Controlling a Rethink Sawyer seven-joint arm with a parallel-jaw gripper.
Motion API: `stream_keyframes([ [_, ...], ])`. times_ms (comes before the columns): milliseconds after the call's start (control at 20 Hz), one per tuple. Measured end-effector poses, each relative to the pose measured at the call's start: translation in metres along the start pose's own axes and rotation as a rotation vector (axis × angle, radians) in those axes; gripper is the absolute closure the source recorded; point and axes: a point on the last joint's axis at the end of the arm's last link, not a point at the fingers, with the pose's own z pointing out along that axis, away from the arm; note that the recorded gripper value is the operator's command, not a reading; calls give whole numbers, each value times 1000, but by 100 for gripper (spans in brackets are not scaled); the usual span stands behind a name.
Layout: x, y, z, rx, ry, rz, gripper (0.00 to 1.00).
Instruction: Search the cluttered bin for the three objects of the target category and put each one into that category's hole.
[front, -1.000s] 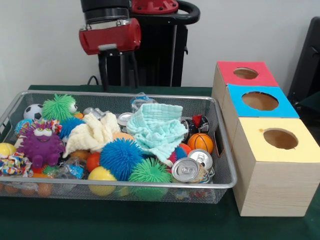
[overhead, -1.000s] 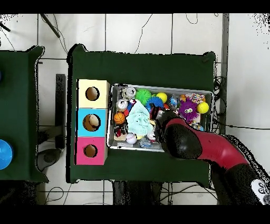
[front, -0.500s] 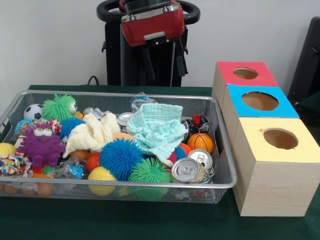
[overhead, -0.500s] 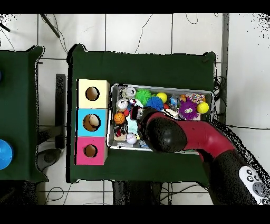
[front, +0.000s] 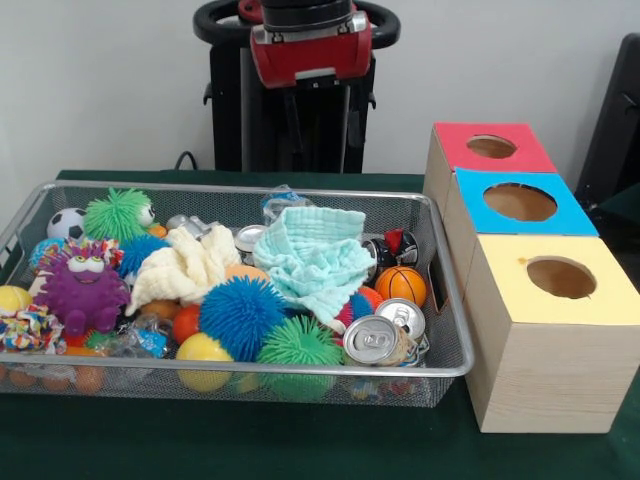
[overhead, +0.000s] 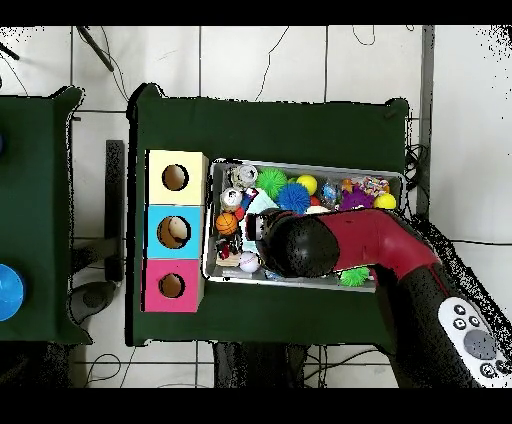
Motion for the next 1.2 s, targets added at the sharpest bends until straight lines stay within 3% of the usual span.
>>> stream_keyframes([
  [50, 0, -1, 1, 34, 23, -30, 0],
  [200, -2, -2, 2, 74, 33, -61, 0],
  [250, -5, -4, 4, 108, 31, -84, 0],
  [500, -21, -8, 3, 226, -11, -170, 0],
  [650, -28, -11, -3, 266, -34, -194, 0],
  [750, -42, -18, -17, 304, -75, -202, 0],
  [900, -52, -22, -27, 317, -111, -196, 0],
  [950, -64, -27, -38, 327, -155, -190, 0],
  [1200, -87, -40, -59, 342, -258, -176, 0],
])
